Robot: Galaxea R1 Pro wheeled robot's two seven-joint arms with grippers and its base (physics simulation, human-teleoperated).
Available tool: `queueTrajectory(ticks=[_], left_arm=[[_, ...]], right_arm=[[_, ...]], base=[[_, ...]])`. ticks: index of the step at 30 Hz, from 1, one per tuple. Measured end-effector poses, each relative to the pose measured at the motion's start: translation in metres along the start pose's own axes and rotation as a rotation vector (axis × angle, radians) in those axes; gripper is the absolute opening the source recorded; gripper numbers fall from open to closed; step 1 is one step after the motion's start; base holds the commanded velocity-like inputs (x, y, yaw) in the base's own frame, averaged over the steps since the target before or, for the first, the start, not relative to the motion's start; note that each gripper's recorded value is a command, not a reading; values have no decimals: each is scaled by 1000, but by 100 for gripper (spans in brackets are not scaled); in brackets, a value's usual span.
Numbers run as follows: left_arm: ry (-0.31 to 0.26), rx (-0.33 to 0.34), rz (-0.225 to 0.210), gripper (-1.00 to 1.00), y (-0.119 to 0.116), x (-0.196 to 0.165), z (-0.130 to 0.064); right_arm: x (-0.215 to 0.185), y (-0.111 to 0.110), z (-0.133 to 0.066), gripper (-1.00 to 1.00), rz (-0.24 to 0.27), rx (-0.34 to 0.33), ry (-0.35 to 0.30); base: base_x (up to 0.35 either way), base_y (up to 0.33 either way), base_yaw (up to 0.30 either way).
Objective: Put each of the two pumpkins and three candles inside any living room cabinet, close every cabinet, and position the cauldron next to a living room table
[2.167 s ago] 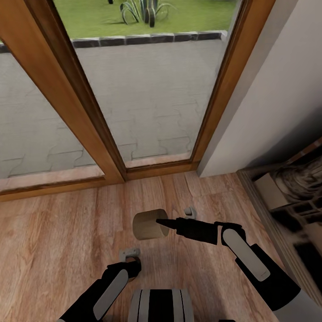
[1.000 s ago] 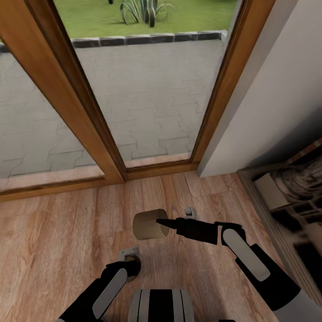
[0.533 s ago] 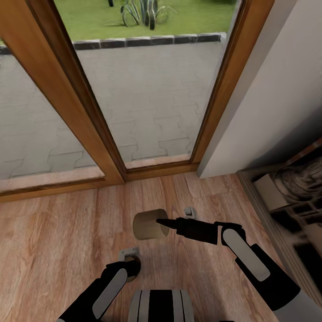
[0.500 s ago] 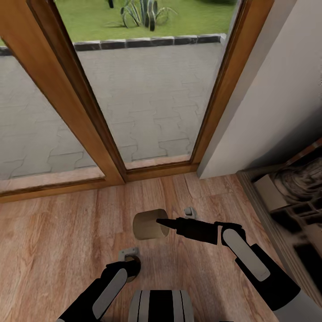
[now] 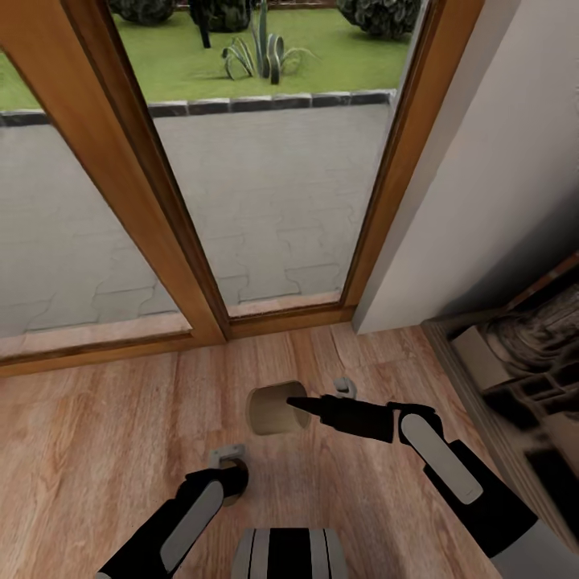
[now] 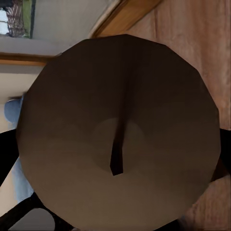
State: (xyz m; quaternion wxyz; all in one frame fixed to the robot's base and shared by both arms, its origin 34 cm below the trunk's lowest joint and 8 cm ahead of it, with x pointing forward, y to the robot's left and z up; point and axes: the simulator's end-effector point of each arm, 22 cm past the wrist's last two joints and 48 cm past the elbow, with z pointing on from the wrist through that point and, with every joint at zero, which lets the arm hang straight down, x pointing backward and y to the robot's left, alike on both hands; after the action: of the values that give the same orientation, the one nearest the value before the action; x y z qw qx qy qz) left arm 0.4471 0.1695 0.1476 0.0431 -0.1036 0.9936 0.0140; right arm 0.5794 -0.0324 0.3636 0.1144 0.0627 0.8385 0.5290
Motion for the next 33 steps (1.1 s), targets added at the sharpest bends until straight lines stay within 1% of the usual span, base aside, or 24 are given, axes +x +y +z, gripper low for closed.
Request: queueTrajectory(ticks=[2,4,6,7,8,11,14,16,17,18,20,22,23,25,27,30,32,33], left_arm=[[-7,-13,-12,-100,11,-6,-1],[-18,-41,-40,-100,34,-18,-2],[-17,-61,-75,-100,54,-27,-4],[-16,-61,-85,-100,57,-29,-6],[-10,-62,-94,-100,66,-36,-11],[-8,-32,-94,-100,66,-53,-28],[-12,6,-78,-100,62,-68,-49],[-10,15,-70,-100,62,-72,-57],[-8,18,-71,-100,64,-75,-62],[-9,17,-79,-100,68,-78,-65],[-12,20,-88,-100,70,-81,-69],[-14,25,-86,-100,70,-84,-74],[-14,31,-79,-100,69,-85,-78],[-14,37,-67,-100,67,-87,-84],[-18,38,-67,-100,69,-90,-89],[-29,40,-71,-100,70,-94,-96],[-41,44,-70,-100,69,-98,-101],[-51,47,-70,-100,68,-102,-104]], right_arm=[[0,-8,-3,-100,9,19,0],[1,-22,-7,-100,23,52,1],[3,-33,-10,-100,43,75,2],[3,-34,-11,-100,46,78,1],[4,-39,-12,-100,57,89,2],[3,-40,-15,-100,58,102,-2],[1,-46,-18,-100,46,151,-4],[-1,-47,-21,-100,37,181,-8],[-3,-48,-23,-100,30,206,-10],[-6,-44,-24,-100,6,221,-14],[-12,-30,-25,-100,-26,223,-26],[-17,-19,-28,-100,-56,228,-36],[-21,-14,-29,-100,-79,239,-43],[-23,-7,-32,-100,-98,247,-45],[-21,-1,-33,-100,-113,250,-30],[-22,4,-37,-100,-137,262,-30],[-24,4,-40,-100,-153,291,-34],[-25,0,-43,-100,-159,327,-34]], base=[[0,0,0],[0,0,0],[0,0,0],[0,0,0],[0,0,0],[0,0,0],[0,0,0],[0,0,0],[0,0,0],[0,0,0],[0,0,0],[0,0,0],[0,0,0],[0,0,0],[0,0,0],[0,0,0],[0,0,0],[0,0,0]])
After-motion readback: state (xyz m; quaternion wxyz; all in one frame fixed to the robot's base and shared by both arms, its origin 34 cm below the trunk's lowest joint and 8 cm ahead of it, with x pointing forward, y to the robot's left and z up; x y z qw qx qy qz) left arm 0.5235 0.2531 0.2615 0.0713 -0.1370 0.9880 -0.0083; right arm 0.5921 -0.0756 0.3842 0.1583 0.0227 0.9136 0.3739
